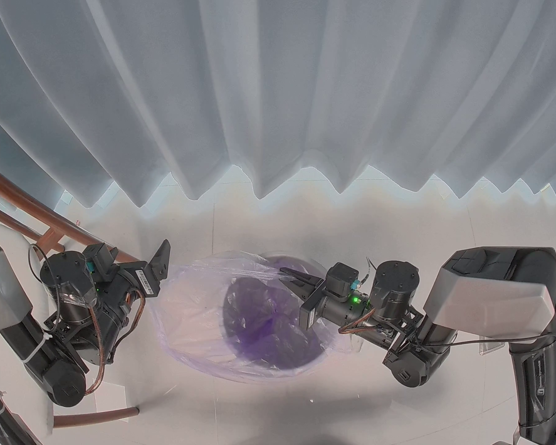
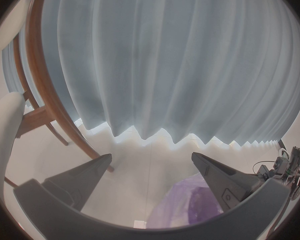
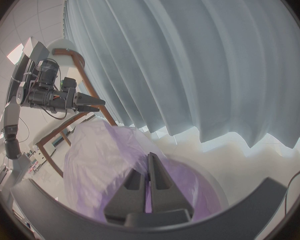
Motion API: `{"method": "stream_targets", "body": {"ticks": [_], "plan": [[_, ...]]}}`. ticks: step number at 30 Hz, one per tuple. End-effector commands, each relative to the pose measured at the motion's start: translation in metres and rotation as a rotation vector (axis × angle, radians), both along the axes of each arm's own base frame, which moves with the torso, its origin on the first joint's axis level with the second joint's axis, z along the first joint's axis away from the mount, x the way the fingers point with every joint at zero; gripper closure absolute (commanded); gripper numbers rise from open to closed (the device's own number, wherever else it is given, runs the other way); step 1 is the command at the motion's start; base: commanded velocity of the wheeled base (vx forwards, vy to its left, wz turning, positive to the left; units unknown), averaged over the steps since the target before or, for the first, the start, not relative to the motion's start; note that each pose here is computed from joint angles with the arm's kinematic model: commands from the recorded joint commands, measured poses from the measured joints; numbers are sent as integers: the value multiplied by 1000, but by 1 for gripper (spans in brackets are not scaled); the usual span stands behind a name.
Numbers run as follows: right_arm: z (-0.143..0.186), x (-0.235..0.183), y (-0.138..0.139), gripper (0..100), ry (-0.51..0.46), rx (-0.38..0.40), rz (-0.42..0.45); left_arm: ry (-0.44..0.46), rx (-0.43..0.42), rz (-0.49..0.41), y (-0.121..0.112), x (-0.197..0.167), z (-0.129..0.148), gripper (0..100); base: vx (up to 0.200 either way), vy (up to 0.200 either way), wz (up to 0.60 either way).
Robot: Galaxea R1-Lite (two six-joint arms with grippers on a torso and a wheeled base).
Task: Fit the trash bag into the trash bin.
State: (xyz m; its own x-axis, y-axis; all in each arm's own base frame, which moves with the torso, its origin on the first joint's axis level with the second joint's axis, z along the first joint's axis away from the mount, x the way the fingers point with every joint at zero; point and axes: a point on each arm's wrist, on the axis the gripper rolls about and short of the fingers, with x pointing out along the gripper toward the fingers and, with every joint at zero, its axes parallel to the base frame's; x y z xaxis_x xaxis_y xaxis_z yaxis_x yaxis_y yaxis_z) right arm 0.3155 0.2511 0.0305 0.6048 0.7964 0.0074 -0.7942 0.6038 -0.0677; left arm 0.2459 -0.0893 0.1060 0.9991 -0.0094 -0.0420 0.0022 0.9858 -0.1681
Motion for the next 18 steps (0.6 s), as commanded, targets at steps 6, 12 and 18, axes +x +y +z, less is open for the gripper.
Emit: {"method": "stream_targets", "body": {"ticks": [6,12,18], "plan": [[37,14,-23,100,16,149,-28,40,-28,-47,-17,7,-15,0,0,0,0],[39,23,-45,100,22,150,-70,41,-82,-121,-30,-10,-10,0,0,0,0],[41,30,-54,100,41,179,-89,19,-97,-185,-27,-20,0,0,0,-33,0]]}}
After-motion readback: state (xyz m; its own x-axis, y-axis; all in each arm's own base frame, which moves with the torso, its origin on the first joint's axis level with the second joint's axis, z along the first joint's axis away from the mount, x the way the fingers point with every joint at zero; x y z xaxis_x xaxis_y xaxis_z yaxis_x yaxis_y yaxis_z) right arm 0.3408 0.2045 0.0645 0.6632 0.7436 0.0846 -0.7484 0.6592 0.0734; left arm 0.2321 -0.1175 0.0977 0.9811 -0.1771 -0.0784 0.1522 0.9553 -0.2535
